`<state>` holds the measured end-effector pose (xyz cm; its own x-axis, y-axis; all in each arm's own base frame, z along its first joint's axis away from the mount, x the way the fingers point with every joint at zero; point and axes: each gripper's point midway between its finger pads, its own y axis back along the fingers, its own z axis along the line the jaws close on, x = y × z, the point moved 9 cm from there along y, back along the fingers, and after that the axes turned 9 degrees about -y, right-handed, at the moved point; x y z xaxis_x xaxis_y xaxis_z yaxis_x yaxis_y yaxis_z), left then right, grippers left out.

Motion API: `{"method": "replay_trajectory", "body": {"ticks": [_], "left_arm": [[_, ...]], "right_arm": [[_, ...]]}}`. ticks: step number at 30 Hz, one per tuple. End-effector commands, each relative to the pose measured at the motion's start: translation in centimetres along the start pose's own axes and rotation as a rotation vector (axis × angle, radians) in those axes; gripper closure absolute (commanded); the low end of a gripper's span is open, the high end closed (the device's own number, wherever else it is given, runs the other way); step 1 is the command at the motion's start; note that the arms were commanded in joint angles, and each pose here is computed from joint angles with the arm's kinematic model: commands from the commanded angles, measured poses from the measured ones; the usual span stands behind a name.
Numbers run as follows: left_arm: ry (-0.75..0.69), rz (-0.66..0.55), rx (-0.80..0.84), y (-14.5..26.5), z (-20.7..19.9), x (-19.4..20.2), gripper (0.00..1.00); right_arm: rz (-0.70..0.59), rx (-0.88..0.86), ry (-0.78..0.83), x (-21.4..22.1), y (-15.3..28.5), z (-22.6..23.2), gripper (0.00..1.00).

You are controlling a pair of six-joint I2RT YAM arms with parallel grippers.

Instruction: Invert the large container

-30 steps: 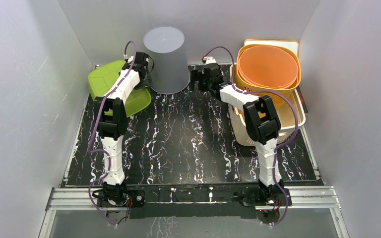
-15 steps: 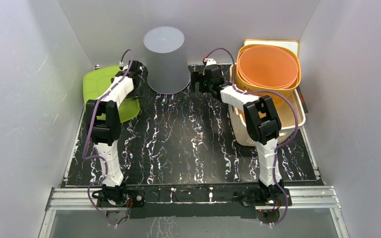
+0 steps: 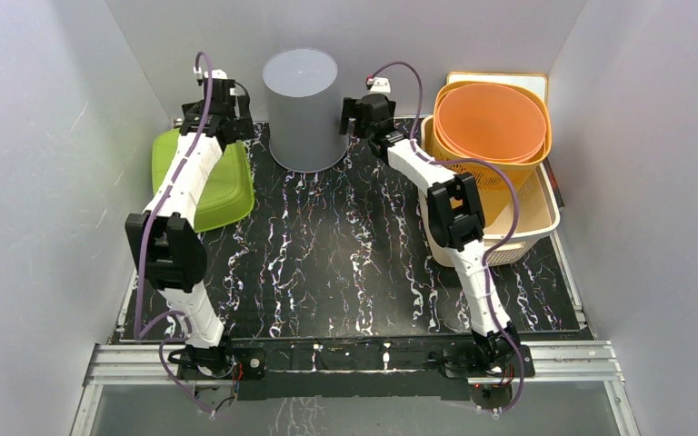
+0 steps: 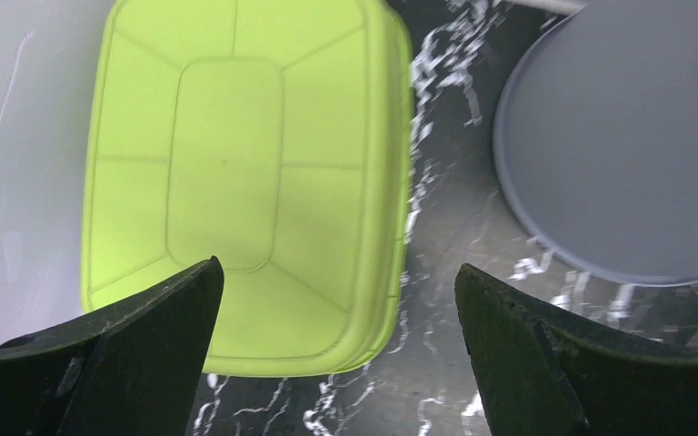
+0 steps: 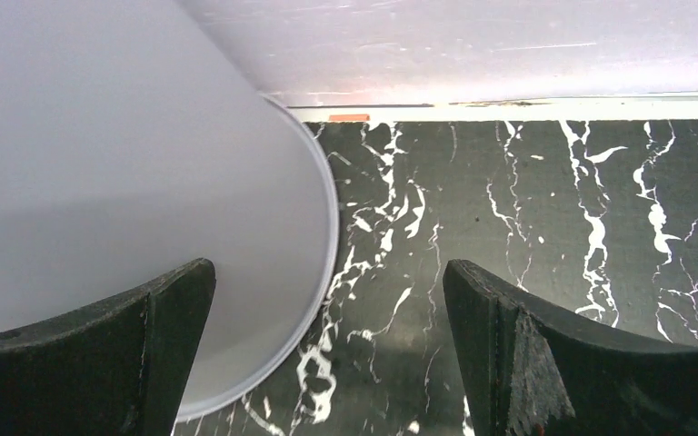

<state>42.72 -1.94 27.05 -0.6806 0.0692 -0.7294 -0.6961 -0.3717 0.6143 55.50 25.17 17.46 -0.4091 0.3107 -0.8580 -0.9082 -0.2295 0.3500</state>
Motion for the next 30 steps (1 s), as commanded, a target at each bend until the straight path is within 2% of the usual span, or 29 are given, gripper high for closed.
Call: {"method": "replay_trajectory", "body": {"ticks": [1, 7, 15, 22, 26, 30], "left_arm": [[0.133, -0.138, 0.123, 3.9, 0.8, -3.1, 0.02], [0.186, -0.175, 0.189, 5.4, 0.8, -3.2, 0.02], [0.2, -0.161, 0.215, 6.0, 0.8, -2.4, 0.02], [0.211, -0.187, 0.218, 6.9, 1.3, -2.7, 0.02], [0.233, -0.216, 0.303, 7.8, 0.8, -3.6, 0.01], [0.243, -0.256, 0.446, 8.9, 0.0, -3.8, 0.02]], "right_arm": [[-0.09, 0.124, 0.002, -0.2, -2.0, -0.4, 0.02], [-0.135, 0.057, -0.009, 0.7, -3.9, 0.5, 0.02], [-0.092, -0.297, 0.013, 3.2, -4.8, 5.3, 0.02], [0.003, -0.486, 0.032, 5.1, -3.7, 8.2, 0.02], [0.031, -0.468, 0.049, 4.2, -1.7, 8.2, 0.02], [-0.067, -0.408, 0.058, 0.0, 2.0, 8.3, 0.02]]}}
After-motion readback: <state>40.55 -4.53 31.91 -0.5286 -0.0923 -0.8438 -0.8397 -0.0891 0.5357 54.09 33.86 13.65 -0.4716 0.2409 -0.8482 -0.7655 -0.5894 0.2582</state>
